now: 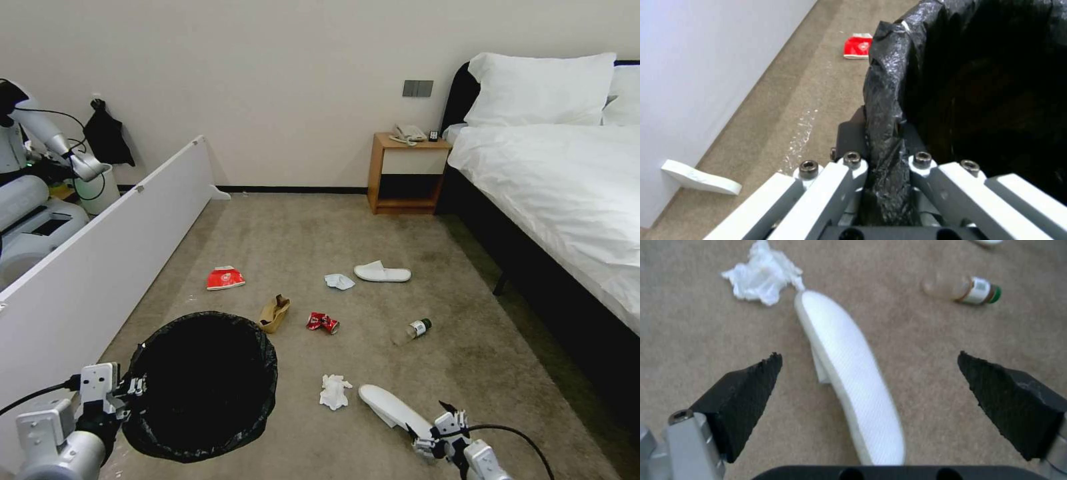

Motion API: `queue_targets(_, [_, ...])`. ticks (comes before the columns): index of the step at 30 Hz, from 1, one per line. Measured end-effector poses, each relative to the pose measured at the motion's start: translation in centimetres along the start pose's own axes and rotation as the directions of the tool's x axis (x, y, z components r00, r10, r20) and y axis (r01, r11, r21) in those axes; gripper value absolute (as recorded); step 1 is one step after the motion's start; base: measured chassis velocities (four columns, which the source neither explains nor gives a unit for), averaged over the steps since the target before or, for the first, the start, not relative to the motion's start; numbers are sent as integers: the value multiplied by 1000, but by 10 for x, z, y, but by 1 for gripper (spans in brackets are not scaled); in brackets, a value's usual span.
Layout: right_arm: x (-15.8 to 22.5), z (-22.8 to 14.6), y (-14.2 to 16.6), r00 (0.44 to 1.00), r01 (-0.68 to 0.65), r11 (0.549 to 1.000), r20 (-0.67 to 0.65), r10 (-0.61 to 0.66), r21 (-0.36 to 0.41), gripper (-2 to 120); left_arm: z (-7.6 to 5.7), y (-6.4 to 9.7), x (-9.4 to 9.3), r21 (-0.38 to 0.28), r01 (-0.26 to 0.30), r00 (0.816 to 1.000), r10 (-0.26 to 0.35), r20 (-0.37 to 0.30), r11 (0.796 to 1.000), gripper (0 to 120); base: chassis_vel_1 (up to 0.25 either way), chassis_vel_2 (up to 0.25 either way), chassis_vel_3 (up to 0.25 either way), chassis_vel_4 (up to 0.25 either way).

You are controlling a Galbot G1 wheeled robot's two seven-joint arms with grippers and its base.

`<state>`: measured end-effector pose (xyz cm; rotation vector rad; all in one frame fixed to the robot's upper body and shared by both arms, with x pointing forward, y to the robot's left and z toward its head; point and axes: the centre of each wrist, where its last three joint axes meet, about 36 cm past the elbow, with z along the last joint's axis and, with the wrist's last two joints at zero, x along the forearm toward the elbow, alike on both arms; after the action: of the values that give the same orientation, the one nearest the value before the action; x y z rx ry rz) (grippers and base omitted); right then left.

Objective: Pick up the trash bin, then pick up the garbage from the floor and place it into the trash bin.

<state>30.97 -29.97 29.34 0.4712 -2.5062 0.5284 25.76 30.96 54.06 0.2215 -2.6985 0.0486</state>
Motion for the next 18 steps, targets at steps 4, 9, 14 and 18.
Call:
queue_targets(4, [-13,10,2,1000,0,1000,-31,1,18,100,0,0,0,-1,2,1000,-2,2,1000,4,0,0,0,0])
queue_targets(9, [-24,19,-1,998,-10,1000,-61,11,30,100,-1,0,0,0,2,1000,-2,3,1000,4,0,0,0,0])
queue_targets(14, [-30,22,-8,997,-22,999,-73,25,40,100,0,0,0,0,4,1000,-4,0,1000,4,0,0,0,0])
queue_targets(18, [-38,16,-11,998,-19,999,-63,21,36,100,0,0,1,-1,6,1000,-6,-1,1000,4,0,0,0,0])
